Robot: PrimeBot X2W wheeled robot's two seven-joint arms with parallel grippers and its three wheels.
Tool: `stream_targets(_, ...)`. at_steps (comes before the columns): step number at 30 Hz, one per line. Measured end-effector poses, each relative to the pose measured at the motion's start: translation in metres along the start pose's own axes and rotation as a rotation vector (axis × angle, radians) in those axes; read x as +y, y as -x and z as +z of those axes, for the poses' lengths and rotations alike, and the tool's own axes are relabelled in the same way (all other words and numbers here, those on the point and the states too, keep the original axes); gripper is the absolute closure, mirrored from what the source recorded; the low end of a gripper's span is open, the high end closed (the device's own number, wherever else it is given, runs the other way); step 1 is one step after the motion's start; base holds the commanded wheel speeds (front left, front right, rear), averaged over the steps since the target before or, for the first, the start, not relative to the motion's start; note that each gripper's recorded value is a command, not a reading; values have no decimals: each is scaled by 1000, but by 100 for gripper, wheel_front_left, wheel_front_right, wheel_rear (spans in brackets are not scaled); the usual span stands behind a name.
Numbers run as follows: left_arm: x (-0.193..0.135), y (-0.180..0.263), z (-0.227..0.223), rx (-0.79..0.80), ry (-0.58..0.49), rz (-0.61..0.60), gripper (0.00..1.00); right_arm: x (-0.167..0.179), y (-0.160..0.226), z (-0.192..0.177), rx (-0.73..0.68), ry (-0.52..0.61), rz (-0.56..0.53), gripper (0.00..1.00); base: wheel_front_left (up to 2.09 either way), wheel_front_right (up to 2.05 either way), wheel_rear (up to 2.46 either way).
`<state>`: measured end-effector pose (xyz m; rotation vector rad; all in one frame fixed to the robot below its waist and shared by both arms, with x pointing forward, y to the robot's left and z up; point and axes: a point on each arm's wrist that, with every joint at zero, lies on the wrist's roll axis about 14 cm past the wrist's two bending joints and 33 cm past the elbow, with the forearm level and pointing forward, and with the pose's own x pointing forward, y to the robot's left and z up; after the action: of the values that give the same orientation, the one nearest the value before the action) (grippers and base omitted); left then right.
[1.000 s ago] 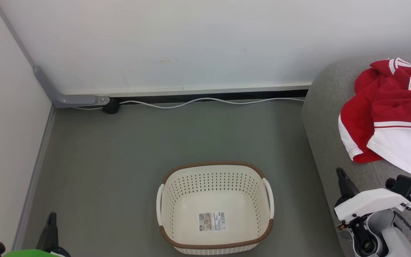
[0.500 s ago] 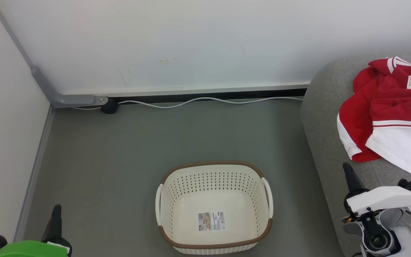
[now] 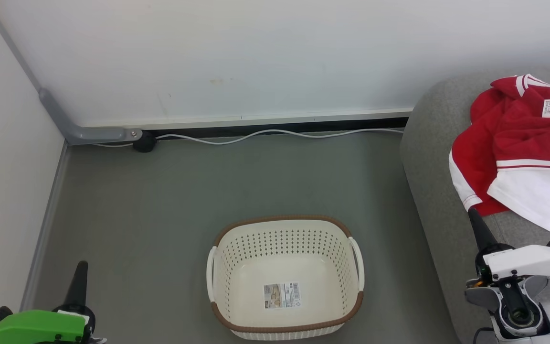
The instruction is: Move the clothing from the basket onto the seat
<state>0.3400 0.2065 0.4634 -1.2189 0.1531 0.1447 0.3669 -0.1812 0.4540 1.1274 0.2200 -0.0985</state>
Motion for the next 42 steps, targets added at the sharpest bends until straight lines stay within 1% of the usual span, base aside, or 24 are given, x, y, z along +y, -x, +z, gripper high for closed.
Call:
stream_targets(12, -10, -10, -5, 17, 136, -39, 100, 3, 1, 13, -33, -181, 28, 100, 0, 0, 0)
stream_targets(30, -28, -24, -11, 37, 338, -104, 100, 11, 2, 36, -87, -443, 106, 100, 0, 0, 0)
stream_targets(42, -29, -26, -11, 35, 343, -108, 100, 16, 1, 38, -89, -449, 125, 100, 0, 0, 0)
